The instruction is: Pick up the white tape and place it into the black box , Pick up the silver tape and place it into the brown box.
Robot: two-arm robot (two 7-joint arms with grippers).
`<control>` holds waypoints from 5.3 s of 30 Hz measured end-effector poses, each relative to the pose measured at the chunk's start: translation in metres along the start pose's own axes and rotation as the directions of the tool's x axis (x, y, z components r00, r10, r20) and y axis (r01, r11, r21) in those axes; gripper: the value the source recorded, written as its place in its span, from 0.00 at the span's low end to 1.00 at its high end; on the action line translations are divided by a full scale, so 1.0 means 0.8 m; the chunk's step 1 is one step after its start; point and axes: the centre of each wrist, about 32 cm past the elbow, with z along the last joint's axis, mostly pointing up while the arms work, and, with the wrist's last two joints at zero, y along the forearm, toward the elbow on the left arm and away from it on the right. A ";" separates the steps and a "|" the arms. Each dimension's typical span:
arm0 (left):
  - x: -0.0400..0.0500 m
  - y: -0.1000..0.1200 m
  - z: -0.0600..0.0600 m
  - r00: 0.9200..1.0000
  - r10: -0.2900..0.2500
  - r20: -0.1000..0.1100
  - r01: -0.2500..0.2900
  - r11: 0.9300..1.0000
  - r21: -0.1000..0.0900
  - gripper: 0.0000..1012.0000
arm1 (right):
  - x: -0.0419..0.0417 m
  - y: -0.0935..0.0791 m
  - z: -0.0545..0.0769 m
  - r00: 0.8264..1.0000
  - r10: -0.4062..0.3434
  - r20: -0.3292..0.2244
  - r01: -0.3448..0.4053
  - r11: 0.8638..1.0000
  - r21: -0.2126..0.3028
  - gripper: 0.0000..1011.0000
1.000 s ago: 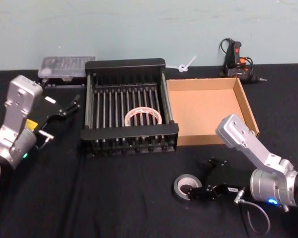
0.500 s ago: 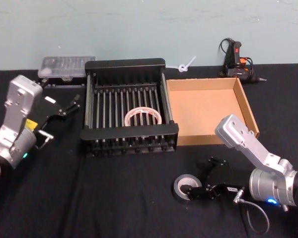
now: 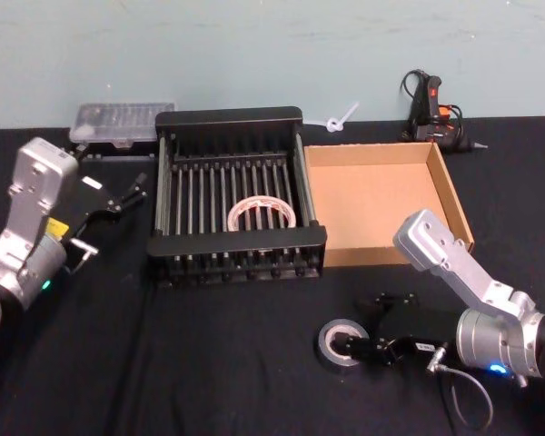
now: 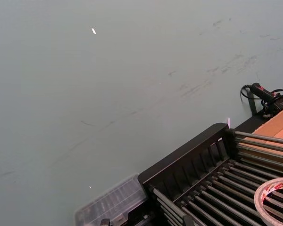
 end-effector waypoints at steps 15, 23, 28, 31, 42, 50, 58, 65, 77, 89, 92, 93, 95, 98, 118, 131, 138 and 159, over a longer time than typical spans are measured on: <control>0.000 0.000 0.000 1.000 0.000 0.000 0.000 1.000 0.000 0.99 | 0.000 0.000 0.000 1.000 0.000 0.000 0.000 1.000 -0.001 0.22; 0.000 0.000 0.000 1.000 0.000 0.000 0.000 1.000 0.000 0.99 | 0.000 0.000 0.000 1.000 0.000 0.000 0.000 1.000 0.000 0.18; 0.000 0.000 0.000 1.000 0.000 0.000 0.000 1.000 0.000 0.99 | 0.000 0.000 0.000 1.000 0.000 -0.001 0.000 1.000 0.000 0.18; 0.000 0.000 0.000 1.000 0.000 0.000 0.000 1.000 0.000 0.99 | 0.000 0.000 0.000 1.000 -0.002 -0.003 0.002 1.000 0.002 0.18; 0.000 0.000 0.000 1.000 0.000 0.000 0.000 1.000 0.000 0.99 | 0.011 -0.008 0.015 0.992 -0.109 -0.058 0.115 0.988 0.100 0.18; 0.000 0.000 0.000 1.000 0.000 0.000 0.000 1.000 0.000 0.99 | 0.028 -0.010 0.035 0.970 -0.223 -0.096 0.237 0.956 0.175 0.18; 0.000 0.000 0.000 1.000 0.000 0.000 0.000 1.000 0.000 0.99 | 0.043 -0.003 0.048 0.946 -0.302 -0.122 0.321 0.925 0.203 0.18; 0.000 0.000 0.000 1.000 0.000 0.000 0.000 1.000 0.000 0.99 | 0.059 0.009 0.052 0.926 -0.356 -0.128 0.375 0.909 0.183 0.18; 0.000 0.000 0.000 1.000 0.000 0.000 0.000 1.000 0.000 0.99 | 0.083 0.035 0.050 0.897 -0.411 -0.160 0.433 0.891 0.137 0.18; 0.000 0.000 0.000 1.000 0.000 0.000 0.000 1.000 0.000 0.99 | 0.088 0.040 0.048 0.888 -0.422 -0.184 0.447 0.885 0.132 0.18; 0.000 0.000 0.000 1.000 0.000 0.000 0.000 1.000 0.000 0.99 | 0.088 0.040 0.048 0.888 -0.421 -0.182 0.447 0.885 0.133 0.18; 0.000 0.000 0.000 1.000 0.000 0.000 0.000 1.000 0.000 0.99 | 0.088 0.040 0.048 0.889 -0.421 -0.182 0.447 0.885 0.133 0.18; 0.000 0.000 0.000 1.000 0.000 0.000 0.000 1.000 0.000 0.99 | 0.088 0.040 0.048 0.889 -0.421 -0.181 0.446 0.885 0.133 0.18; 0.000 0.000 0.000 1.000 0.000 0.000 0.000 1.000 0.000 0.99 | 0.088 0.040 0.048 0.889 -0.420 -0.180 0.446 0.885 0.133 0.19; 0.000 0.000 0.000 1.000 0.000 0.000 0.000 1.000 0.000 0.99 | 0.087 0.040 0.048 0.891 -0.418 -0.178 0.443 0.887 0.133 0.81; 0.000 0.000 0.000 1.000 0.000 0.000 0.000 1.000 0.000 0.99 | 0.087 0.039 0.048 0.891 -0.418 -0.177 0.443 0.887 0.133 0.99; 0.000 0.000 0.000 1.000 0.000 0.000 0.000 1.000 0.000 0.99 | 0.087 0.039 0.048 0.891 -0.418 -0.177 0.443 0.887 0.133 0.99; 0.000 0.000 0.000 1.000 0.000 0.000 0.000 1.000 0.000 0.99 | 0.038 0.048 0.011 0.743 -0.659 -0.118 0.647 0.661 0.379 0.99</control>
